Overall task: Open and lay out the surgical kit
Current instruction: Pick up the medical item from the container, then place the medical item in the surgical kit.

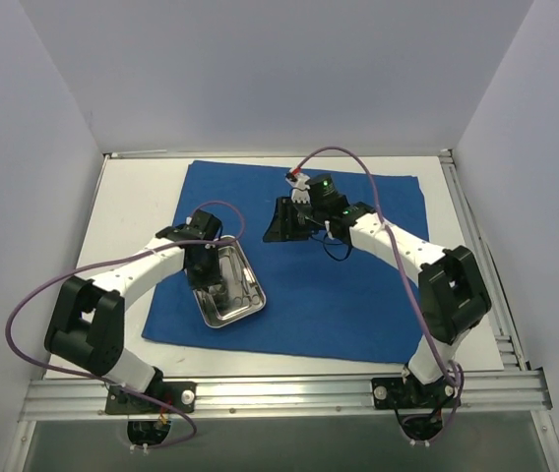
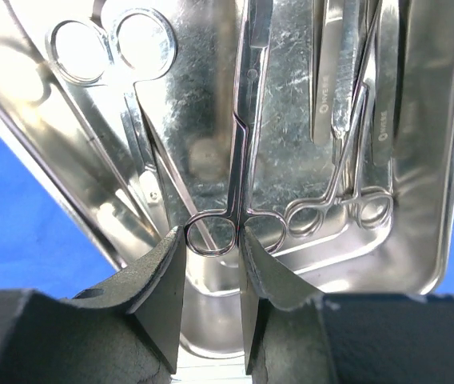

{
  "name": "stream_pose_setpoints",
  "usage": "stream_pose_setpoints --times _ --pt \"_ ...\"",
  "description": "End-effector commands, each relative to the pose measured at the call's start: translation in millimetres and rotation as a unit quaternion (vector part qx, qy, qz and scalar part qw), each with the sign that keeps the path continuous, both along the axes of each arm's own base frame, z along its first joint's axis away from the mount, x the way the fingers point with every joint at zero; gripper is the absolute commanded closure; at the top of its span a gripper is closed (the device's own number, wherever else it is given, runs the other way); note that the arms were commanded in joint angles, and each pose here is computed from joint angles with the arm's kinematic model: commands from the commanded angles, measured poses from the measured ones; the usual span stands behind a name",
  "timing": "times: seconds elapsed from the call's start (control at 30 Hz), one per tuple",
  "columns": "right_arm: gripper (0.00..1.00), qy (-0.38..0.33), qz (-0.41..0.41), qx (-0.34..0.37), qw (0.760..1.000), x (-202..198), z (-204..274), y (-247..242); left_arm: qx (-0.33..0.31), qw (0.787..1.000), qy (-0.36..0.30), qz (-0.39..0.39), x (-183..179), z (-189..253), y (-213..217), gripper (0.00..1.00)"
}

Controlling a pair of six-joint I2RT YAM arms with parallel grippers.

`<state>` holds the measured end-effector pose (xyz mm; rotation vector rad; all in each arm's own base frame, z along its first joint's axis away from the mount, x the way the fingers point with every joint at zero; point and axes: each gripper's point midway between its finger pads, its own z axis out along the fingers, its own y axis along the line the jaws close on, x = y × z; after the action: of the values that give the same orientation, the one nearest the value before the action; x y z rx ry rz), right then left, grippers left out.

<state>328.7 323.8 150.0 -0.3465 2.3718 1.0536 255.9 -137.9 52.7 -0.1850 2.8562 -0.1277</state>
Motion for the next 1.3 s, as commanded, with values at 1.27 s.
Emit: stream_pose_setpoints --times 1.27 --pt "0.63 0.038 0.117 0.128 0.984 -29.5 -10.5 129.3 -0.131 0.981 -0.136 -0.031 3.4 106.5 -35.7 0.98"
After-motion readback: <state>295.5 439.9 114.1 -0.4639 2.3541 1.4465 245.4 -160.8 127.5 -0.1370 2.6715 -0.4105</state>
